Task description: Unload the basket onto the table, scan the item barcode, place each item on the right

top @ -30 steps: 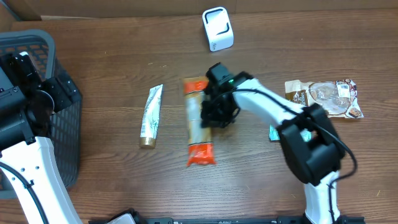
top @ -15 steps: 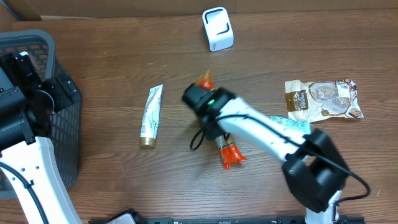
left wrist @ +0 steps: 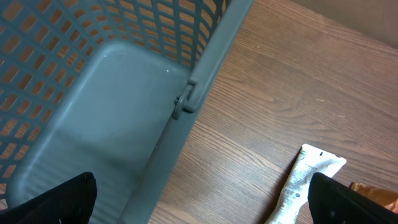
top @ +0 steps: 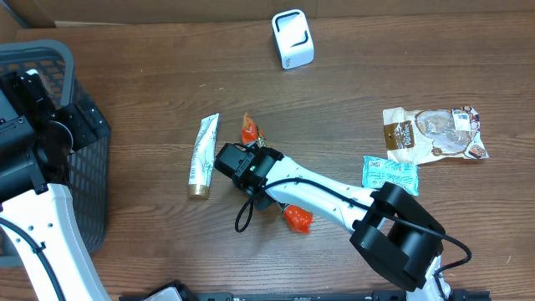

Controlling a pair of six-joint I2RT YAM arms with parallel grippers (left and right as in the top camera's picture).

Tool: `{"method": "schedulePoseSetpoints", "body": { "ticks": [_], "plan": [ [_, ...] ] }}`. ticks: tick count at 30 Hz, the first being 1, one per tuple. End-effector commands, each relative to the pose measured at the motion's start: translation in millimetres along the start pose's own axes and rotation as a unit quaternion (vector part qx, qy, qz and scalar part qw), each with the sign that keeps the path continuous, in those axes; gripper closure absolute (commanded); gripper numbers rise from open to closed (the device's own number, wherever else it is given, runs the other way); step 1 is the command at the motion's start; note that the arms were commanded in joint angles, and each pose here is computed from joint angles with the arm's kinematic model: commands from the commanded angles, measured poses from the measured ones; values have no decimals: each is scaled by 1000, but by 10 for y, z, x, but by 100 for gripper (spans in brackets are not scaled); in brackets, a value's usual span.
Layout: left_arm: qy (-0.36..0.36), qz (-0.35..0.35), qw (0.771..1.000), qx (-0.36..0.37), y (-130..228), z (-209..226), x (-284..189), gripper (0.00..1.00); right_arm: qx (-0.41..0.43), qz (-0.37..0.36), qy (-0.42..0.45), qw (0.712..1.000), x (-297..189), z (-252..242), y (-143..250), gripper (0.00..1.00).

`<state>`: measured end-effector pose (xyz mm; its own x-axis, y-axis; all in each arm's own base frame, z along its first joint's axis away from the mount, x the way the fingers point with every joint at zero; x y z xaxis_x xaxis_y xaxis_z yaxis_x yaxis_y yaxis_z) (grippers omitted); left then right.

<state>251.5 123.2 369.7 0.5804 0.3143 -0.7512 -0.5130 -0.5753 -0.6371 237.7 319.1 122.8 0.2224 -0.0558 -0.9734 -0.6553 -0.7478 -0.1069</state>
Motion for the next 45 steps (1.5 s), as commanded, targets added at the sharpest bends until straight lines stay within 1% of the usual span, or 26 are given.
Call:
{"method": "schedulePoseSetpoints", "body": {
  "ticks": [1,3,4,7,9,12,15,20,23,27,31,37,39,40,41,42,44,45],
  "plan": [
    [3,-1,1000,12,-12,-1,-5,0,-5,12,-46,999,73,60,-3,55],
    [3,-1,1000,12,-12,-1,-5,0,-2,13,-56,998,68,20,-14,45],
    [3,-1,1000,12,-12,-1,-5,0,-2,13,-63,998,61,2,-23,38],
    [3,-1,1000,12,-12,-1,-6,0,15,13,-86,996,31,-97,-65,26],
    [4,-1,1000,12,-11,-3,-5,0,31,14,-99,994,7,-204,-93,20],
    [3,-1,1000,12,-11,-2,-5,0,46,19,-99,994,-21,-430,-107,15],
    [3,-1,1000,12,-11,-2,-5,0,46,25,-110,993,-13,-645,-84,12],
    [3,-1,1000,12,-11,-2,-5,0,42,26,-204,978,28,-953,4,7],
    [3,-1,1000,12,-11,-2,-5,1,44,14,-283,958,23,-1088,67,7],
    [3,-1,1000,12,-12,-1,-5,0,23,-6,-370,929,21,-1060,138,5],
    [3,-1,1000,12,-11,-1,-5,0,19,8,-386,922,161,-921,237,0],
    [3,-1,1000,12,-11,-2,-5,1,65,47,-388,918,446,-728,435,0],
    [4,-1,1000,12,-12,-2,-5,0,82,57,-388,916,488,-711,472,3],
    [3,-1,1000,12,-12,-1,-5,0,88,62,-383,918,496,-717,481,8],
    [3,-1,1000,12,-11,-2,-5,0,87,62,-382,918,498,-718,481,15],
    [3,-1,1000,12,-12,-1,-5,1,87,62,-379,919,499,-722,480,38],
    [3,-1,1000,12,-12,-1,-5,0,89,62,-379,919,500,-724,478,64],
    [3,-1,1000,12,-12,-1,-5,0,89,60,-379,919,501,-732,474,75]
  ]
}}
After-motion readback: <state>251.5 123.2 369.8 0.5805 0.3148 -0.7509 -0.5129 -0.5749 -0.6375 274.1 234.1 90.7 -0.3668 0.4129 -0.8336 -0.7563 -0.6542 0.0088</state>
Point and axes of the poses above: each gripper's point midway between its finger pads, its own x axis out along the fingers, its own z axis along the line the jaws close on, y = z × x, the point moved 9 cm from there along -x, back along the fingers, and after that the axes turned 12 degrees about -x, right-handed, at the moved point
